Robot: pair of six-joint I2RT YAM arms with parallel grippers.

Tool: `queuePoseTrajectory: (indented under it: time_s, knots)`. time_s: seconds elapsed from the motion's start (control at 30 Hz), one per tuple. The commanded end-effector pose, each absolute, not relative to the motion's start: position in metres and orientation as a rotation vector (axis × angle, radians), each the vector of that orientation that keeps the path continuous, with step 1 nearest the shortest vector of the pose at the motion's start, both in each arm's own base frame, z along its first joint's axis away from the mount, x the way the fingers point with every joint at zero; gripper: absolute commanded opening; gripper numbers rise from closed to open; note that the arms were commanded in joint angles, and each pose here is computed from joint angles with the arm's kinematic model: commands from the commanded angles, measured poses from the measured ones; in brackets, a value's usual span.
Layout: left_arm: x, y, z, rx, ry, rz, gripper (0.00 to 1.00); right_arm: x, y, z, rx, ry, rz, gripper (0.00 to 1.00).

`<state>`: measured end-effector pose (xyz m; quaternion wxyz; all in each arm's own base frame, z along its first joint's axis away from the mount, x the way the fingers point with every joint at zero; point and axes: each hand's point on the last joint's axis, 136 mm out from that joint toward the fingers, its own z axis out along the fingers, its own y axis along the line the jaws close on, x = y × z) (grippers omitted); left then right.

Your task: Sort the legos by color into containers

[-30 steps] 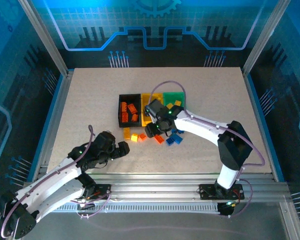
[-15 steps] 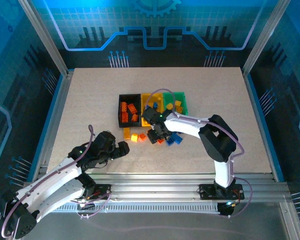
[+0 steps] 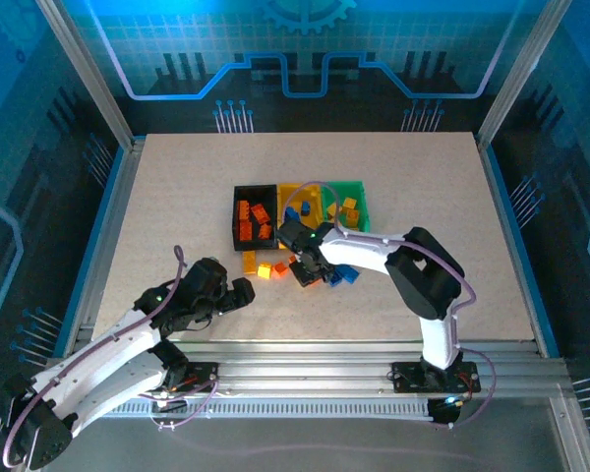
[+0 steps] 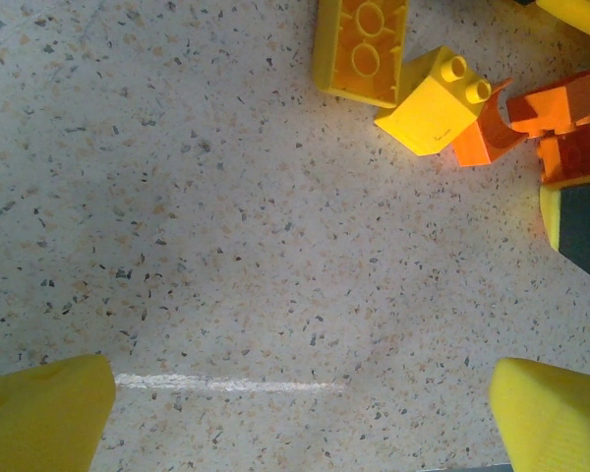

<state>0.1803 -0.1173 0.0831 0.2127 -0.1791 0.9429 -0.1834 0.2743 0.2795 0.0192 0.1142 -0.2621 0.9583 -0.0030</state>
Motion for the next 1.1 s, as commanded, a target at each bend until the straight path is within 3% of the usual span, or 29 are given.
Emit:
queuePoseTrajectory:
  time_s: [0.0, 0.2, 0.33, 0.73, 0.9, 1.07]
  knots:
    - [0.184, -0.120, 0.091, -0.478, 2.608, -0.526, 0.99, 0.261, 0.283, 0.049, -0.769, 2.770, 0.098, 0.36]
    - [0.183, -0.118, 0.088, -0.484, 2.619, -0.518, 0.99, 0.262, 0.315, 0.125, -0.759, 2.616, 0.375, 0.36]
    - [0.181, -0.118, 0.086, -0.490, 2.624, -0.524, 0.99, 0.290, 0.349, 0.160, -0.740, 2.511, 0.457, 0.38]
    - [0.178, -0.118, 0.088, -0.486, 2.636, -0.536, 0.99, 0.400, 0.425, 0.139, -0.654, 2.481, 0.428, 0.42]
    - [0.177, -0.118, 0.088, -0.475, 2.640, -0.537, 0.99, 0.418, 0.439, 0.133, -0.652, 2.472, 0.450, 0.53]
    - [0.179, -0.118, 0.093, -0.456, 2.630, -0.533, 0.99, 0.418, 0.436, 0.173, -0.622, 2.401, 0.499, 0.59]
